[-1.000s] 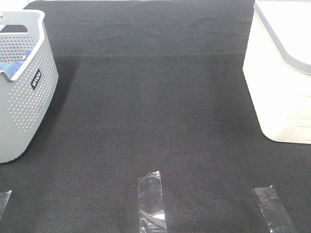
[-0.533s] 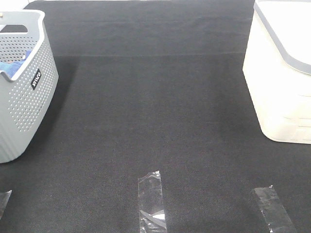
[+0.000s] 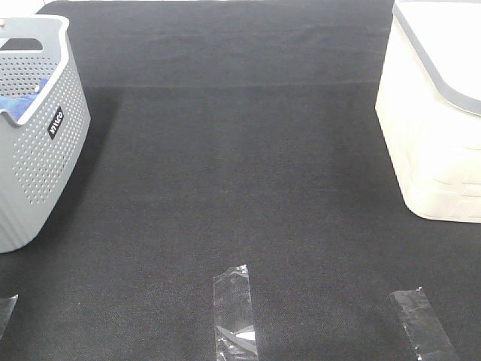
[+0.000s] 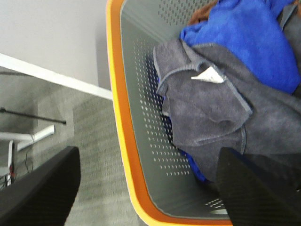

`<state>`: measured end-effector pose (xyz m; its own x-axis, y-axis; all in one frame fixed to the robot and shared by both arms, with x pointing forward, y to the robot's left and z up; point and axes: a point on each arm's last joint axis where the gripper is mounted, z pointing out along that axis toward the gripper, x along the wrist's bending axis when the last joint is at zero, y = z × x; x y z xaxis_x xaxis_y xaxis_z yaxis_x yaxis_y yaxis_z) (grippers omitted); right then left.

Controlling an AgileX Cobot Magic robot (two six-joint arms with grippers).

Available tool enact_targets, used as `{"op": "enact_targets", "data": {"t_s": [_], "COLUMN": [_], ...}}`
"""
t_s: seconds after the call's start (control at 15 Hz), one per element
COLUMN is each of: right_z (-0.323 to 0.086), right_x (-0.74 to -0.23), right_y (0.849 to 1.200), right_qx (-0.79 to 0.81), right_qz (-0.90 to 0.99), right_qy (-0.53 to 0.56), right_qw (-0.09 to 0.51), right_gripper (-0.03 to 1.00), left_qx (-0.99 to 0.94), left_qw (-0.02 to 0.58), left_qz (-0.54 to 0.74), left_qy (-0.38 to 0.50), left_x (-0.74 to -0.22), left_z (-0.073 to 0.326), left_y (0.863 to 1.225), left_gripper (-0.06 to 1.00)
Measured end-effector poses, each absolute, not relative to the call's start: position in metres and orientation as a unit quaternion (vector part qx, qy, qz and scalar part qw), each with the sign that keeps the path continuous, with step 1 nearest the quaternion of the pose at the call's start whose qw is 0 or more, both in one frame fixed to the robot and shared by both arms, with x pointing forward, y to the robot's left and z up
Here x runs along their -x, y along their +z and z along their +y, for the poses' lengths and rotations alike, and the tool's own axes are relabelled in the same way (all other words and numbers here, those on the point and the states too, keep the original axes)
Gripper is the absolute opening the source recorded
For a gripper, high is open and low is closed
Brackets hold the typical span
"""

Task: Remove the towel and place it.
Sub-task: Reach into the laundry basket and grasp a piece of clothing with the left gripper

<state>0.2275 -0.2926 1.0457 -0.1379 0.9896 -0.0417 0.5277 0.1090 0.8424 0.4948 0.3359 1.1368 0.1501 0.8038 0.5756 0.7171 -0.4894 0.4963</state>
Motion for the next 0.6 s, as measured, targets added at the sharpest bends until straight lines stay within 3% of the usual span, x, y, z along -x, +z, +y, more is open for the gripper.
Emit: {"op": "enact_targets", "data": {"t_s": [0.2, 0.6], "right_z": [-0.293, -0.293], "right_x": [-0.228, -0.228], "right_y": [1.046, 1.046], "right_qx": [-0.568, -0.568], "right_qz": [0.668, 0.668], "right_qy": [0.351, 0.351], "right_qw": [0.329, 0.329], "right_gripper": [0.83, 0.83], "left_qx": [-0.780, -0.856], "left_qw": [0.013, -0.053], "left_qz": [0.496, 0.419], "left_qy": [0.382, 0.299], "left_x": [-0.523, -0.599], "left_z": [0.339, 0.339], "left_y": [1.131, 1.086], "left_gripper": [0.75, 0.75]}}
